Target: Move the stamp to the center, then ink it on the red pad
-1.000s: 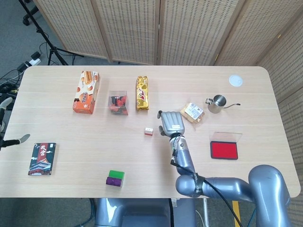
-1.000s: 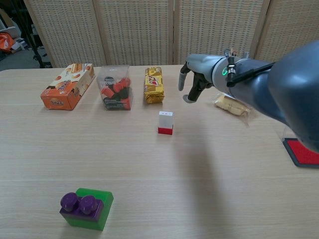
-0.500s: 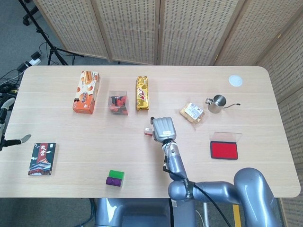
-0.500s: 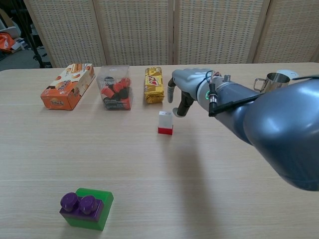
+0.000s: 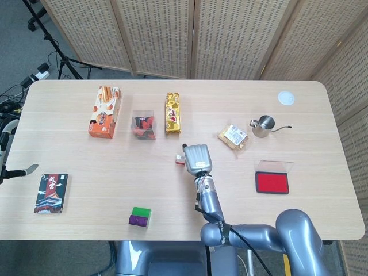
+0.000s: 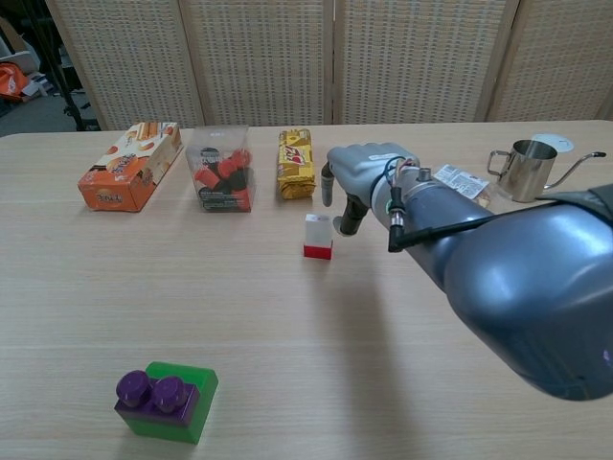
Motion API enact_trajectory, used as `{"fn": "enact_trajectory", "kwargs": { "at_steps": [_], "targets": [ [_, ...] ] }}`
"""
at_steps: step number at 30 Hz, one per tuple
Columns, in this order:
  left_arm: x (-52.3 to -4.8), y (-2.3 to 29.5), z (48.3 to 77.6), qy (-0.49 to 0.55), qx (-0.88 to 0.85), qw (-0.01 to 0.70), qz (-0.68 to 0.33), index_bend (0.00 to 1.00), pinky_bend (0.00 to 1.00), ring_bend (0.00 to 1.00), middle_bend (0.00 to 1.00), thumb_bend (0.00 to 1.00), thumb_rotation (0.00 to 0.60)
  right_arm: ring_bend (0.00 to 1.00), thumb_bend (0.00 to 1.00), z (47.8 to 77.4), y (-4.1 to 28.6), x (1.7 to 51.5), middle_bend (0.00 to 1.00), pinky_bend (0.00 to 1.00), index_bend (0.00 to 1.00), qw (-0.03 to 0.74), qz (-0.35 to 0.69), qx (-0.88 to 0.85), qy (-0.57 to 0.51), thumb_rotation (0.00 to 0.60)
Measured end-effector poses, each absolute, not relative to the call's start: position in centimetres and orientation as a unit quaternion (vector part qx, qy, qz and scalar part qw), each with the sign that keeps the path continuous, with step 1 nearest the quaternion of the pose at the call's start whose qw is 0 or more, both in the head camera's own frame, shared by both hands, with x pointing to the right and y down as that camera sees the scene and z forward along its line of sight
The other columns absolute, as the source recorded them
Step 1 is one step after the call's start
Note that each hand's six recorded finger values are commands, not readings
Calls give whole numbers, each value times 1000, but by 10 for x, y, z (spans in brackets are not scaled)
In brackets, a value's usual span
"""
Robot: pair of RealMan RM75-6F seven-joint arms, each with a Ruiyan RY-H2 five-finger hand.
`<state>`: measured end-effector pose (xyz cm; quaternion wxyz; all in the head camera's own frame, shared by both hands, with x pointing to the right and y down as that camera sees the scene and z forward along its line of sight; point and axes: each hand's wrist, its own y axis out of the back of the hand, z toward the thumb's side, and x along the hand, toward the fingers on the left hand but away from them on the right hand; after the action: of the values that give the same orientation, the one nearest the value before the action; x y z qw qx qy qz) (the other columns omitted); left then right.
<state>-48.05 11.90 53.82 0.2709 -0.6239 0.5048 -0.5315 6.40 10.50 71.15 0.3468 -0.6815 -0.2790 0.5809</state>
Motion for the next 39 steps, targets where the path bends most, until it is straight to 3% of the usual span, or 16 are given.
{"fn": "enact_trajectory", "kwargs": {
  "at_steps": [31,39],
  "targets": [
    [-485,116,541,502,-627,259,-536,0,0,0,0,75,600,1000,483,731,112,49,976,1000,363,344,590,-677,-274,600],
    [-485,116,542,499,-628,259,-538,0,0,0,0,75,600,1000,524,732,111,48,984,1000,508,345,590,-676,-277,600]
  ]
}}
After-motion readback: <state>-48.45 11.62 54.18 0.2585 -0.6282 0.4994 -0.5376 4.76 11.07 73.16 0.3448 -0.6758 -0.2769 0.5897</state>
